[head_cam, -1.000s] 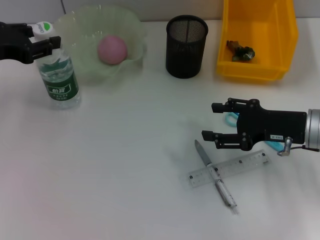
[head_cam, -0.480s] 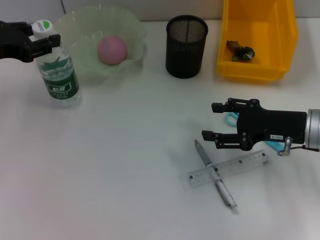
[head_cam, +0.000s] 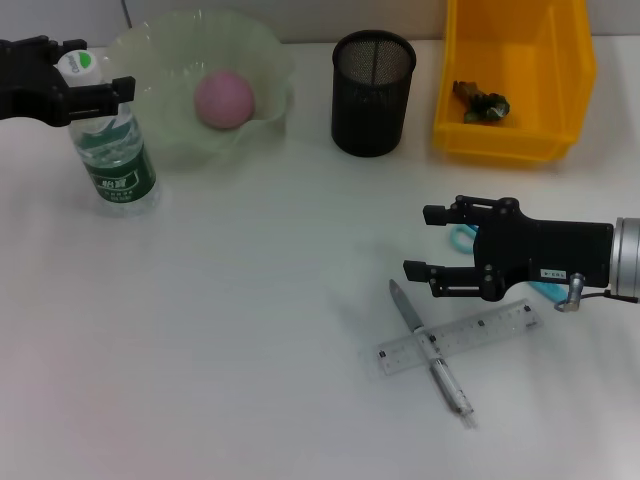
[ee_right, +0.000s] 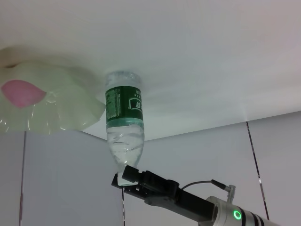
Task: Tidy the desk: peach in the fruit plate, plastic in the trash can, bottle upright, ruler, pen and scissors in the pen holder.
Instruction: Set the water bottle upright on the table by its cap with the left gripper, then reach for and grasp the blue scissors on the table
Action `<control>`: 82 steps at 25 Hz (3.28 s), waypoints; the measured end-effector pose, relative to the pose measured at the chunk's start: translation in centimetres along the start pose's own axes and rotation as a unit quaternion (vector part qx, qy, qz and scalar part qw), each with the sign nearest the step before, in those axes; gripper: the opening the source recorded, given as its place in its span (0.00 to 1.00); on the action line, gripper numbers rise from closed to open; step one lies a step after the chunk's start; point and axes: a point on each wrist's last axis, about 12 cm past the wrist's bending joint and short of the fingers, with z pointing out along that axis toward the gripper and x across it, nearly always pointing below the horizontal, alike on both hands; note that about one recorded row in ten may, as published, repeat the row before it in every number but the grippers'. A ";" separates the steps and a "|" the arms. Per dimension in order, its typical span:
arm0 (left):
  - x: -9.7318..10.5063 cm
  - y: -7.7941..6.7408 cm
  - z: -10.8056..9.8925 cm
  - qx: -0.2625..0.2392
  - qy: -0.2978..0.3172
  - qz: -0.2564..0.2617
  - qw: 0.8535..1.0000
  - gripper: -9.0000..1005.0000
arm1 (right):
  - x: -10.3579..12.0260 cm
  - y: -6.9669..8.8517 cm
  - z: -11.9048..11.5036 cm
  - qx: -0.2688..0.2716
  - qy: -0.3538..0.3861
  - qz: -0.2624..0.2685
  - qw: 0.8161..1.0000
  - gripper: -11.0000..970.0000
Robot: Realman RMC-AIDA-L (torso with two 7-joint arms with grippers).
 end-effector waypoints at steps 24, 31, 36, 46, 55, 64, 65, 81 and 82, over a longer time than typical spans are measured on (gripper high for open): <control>-1.2 -1.2 -3.1 0.060 -0.202 -0.029 0.977 0.81 | 0.0 0.0 0.0 -0.001 -0.001 0.001 1.000 0.76; 0.5 -3.9 -2.6 0.172 -0.244 -0.012 0.954 0.81 | 0.0 0.1 0.0 -0.003 -0.001 0.000 1.000 0.75; 2.8 -5.6 -0.8 0.205 -0.235 -0.012 0.950 0.81 | -0.2 0.0 0.1 -0.004 -0.002 -0.002 1.000 0.75; 8.7 -9.5 2.1 0.199 -0.180 -0.006 0.963 0.81 | -0.4 -0.2 0.0 0.002 -0.009 0.007 1.000 0.75; 11.2 -10.9 2.7 0.199 -0.129 -0.027 0.971 0.81 | -2.1 -2.2 -1.8 0.029 -0.024 0.055 0.998 0.75; 11.9 -12.2 3.0 0.213 -0.132 -0.016 0.968 0.81 | -5.0 -3.0 -2.9 -0.009 0.031 0.136 0.990 0.74; 11.9 -12.2 3.0 0.213 -0.132 -0.016 0.968 0.81 | -5.4 -3.2 -2.9 -0.009 0.047 0.144 0.988 0.74; 11.6 -12.1 3.6 0.212 -0.131 0.012 0.968 0.81 | -12.4 -5.8 -0.1 0.029 0.235 0.199 0.951 0.74; 11.5 -12.1 3.6 0.213 -0.130 0.013 0.968 0.81 | -12.9 -6.0 0.2 0.035 0.250 0.198 0.947 0.74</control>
